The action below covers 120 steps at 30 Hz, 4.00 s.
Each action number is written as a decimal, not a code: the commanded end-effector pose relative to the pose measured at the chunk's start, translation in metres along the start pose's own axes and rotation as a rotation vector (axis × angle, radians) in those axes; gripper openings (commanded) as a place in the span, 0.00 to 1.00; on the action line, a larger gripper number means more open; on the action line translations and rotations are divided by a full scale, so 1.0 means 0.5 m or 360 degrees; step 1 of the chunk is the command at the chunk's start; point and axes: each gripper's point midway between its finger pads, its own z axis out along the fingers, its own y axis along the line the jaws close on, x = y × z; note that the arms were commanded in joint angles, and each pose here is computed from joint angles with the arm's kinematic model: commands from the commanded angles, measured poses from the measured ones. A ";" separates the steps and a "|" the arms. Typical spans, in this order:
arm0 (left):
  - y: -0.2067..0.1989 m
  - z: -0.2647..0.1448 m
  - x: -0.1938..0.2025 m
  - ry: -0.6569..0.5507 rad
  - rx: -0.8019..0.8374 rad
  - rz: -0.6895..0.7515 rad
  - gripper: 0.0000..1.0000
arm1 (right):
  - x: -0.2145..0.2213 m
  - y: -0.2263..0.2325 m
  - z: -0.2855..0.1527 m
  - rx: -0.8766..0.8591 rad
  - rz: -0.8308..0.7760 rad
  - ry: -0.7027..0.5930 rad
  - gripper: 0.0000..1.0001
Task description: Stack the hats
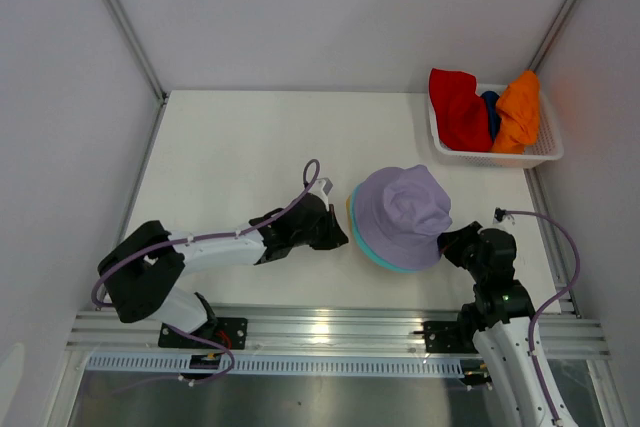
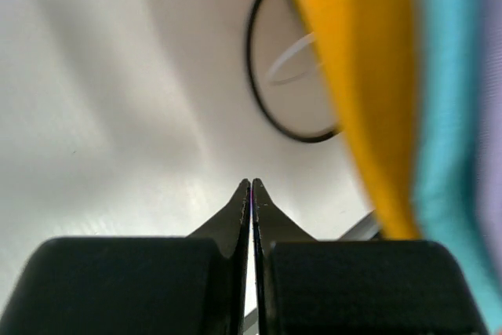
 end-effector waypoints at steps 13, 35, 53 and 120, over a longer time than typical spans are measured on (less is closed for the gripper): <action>0.025 -0.035 -0.023 -0.0030 -0.0034 0.0065 0.01 | -0.075 0.023 -0.029 0.0127 -0.0129 -0.0106 0.73; -0.238 -0.135 -0.170 -0.0254 0.0747 0.0705 0.24 | -0.433 0.166 -0.121 0.0357 -0.0168 -0.0649 1.00; -0.112 0.027 -0.059 -0.0062 0.0330 0.0812 0.18 | -0.672 0.224 0.110 -0.0036 -0.0307 -0.0546 1.00; -0.444 -0.470 -0.458 -0.0764 0.1005 0.0715 0.99 | -0.472 0.538 -0.266 -0.0542 -0.0678 -0.0216 0.00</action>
